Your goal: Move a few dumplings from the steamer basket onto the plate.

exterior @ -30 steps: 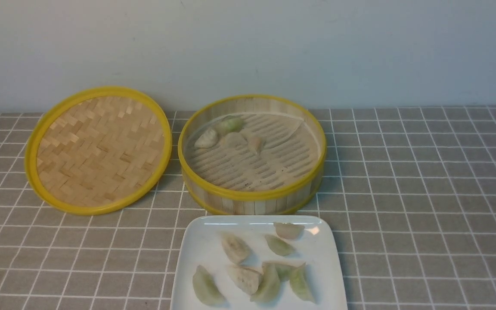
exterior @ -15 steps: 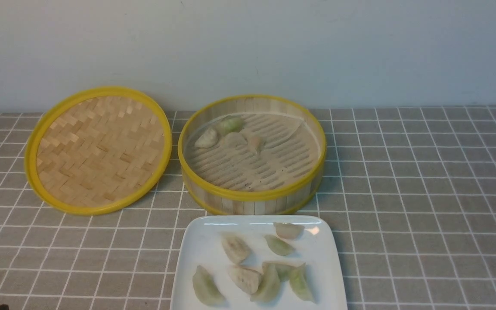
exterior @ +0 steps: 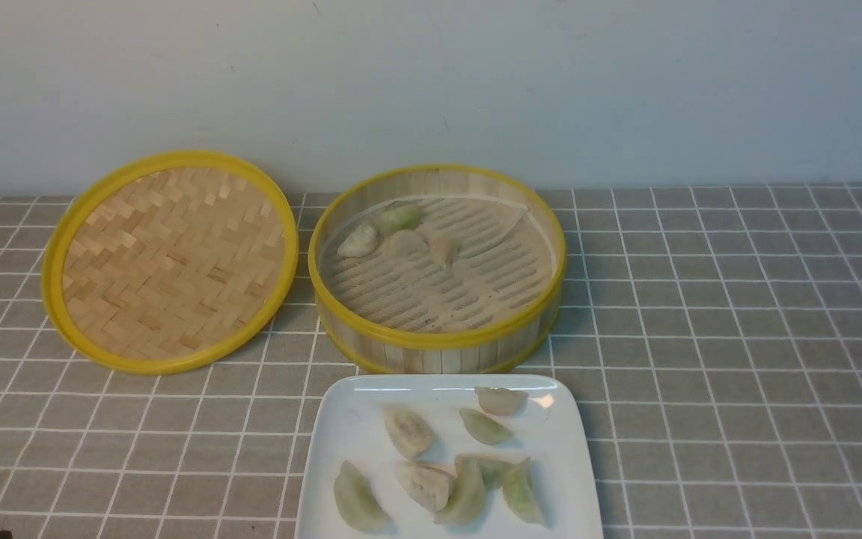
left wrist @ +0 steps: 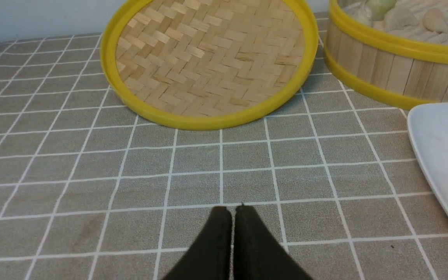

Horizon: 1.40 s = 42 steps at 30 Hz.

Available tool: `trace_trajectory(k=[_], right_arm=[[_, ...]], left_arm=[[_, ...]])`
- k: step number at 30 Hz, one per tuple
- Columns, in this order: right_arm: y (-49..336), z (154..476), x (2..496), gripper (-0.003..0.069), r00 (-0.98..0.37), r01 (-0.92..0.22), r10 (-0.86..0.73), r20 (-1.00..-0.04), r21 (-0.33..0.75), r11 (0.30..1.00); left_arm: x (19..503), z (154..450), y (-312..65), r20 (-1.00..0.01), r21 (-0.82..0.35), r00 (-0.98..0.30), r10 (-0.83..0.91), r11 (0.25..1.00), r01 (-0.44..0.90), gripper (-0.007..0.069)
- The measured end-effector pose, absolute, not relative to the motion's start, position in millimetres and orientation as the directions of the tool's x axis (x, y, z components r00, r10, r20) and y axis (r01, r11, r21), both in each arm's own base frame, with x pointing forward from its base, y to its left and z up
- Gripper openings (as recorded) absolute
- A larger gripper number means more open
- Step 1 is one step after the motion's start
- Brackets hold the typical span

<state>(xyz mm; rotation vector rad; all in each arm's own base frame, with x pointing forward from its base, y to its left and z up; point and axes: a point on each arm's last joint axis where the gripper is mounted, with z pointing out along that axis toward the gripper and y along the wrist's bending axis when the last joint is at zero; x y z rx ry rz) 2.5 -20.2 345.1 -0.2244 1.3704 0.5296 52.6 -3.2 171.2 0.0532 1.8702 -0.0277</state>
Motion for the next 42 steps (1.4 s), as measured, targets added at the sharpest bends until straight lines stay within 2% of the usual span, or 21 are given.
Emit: trace_trajectory(k=[26,34,42], right_arm=[[-20,345,2,-0.0015,0.108,-0.485,0.219,-0.970,0.141,0.863],[-12,341,-2,-0.0015,0.101,-0.560,0.133,-0.986,0.054,0.827],[-7,338,-2,-0.0015,0.082,-0.594,0.145,-0.986,0.068,0.802]], left_arm=[[53,171,-3,-0.955,0.008,-0.295,0.023,0.999,0.051,-0.0005],[53,171,-3,-0.955,0.008,-0.295,0.023,0.999,0.051,-0.0005],[53,171,-3,-0.955,0.008,-0.295,0.023,0.999,0.051,-0.0005]])
